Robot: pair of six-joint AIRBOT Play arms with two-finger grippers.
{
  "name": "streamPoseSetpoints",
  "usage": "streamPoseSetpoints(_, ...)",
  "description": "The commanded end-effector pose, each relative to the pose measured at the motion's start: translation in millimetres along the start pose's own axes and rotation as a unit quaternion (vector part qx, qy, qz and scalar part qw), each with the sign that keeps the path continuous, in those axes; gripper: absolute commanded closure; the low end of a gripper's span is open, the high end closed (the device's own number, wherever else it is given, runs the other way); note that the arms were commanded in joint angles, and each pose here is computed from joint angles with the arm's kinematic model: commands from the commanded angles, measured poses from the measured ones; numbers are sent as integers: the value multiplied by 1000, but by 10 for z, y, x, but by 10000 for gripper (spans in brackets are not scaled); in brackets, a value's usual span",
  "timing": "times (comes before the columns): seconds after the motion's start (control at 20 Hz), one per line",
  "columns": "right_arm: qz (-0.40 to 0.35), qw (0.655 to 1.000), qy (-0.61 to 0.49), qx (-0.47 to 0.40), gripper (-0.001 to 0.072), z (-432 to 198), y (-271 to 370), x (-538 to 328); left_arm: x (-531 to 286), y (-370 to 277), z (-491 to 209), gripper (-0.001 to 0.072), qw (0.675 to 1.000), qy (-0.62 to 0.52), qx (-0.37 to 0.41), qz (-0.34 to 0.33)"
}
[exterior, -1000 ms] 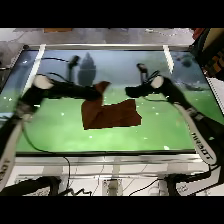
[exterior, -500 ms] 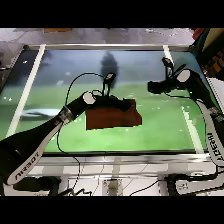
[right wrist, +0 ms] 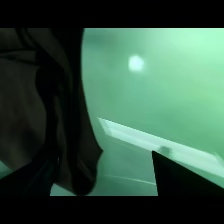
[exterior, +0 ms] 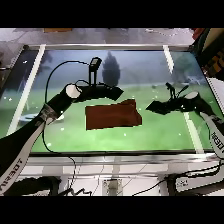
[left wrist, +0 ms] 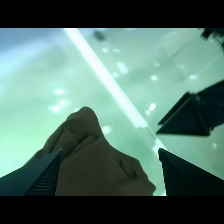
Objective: Fold the clothes and pants, and hang the long-sleeved shirts on hangers.
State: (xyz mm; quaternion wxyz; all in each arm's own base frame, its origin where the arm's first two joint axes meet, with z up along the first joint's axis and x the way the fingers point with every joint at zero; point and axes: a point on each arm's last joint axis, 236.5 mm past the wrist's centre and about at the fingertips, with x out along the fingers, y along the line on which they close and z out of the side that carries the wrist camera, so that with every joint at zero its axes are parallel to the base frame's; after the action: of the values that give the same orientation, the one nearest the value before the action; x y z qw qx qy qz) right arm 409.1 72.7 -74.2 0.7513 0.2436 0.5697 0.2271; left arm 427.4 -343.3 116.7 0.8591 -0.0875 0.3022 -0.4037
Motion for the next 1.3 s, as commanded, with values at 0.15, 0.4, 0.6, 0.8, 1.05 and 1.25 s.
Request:
streamPoseSetpoints(0.15, 60, 993, -1, 105, 63, -235, 246, 617, -90, 5, 94, 15, 1000, -11, 15, 3)
streamPoseSetpoints(0.4, 99, 993, 35, 58, 65, -244, 810, 929, -90, 6, 94, 15, 1000, -11, 15, 3)
streamPoseSetpoints(0.6, 90, 994, 51, -24, 178, -291, 1197, 1118, -90, 9, 94, 16, 1000, -11, 17, 3)
streamPoseSetpoints(0.8, 60, 993, 25, -97, 694, -132, 1397, 1223, -104, 168, 20, 16, 997, 8, 67, 34)
streamPoseSetpoints(1.05, 51, 992, -67, -90, 700, 646, 1426, 616, -523, 465, 212, 19, 979, 13, 172, 105)
streamPoseSetpoints(1.25, -31, 984, -169, -51, 700, 1204, 792, -524, -1292, 682, 565, 470, 957, -6, 229, 177)
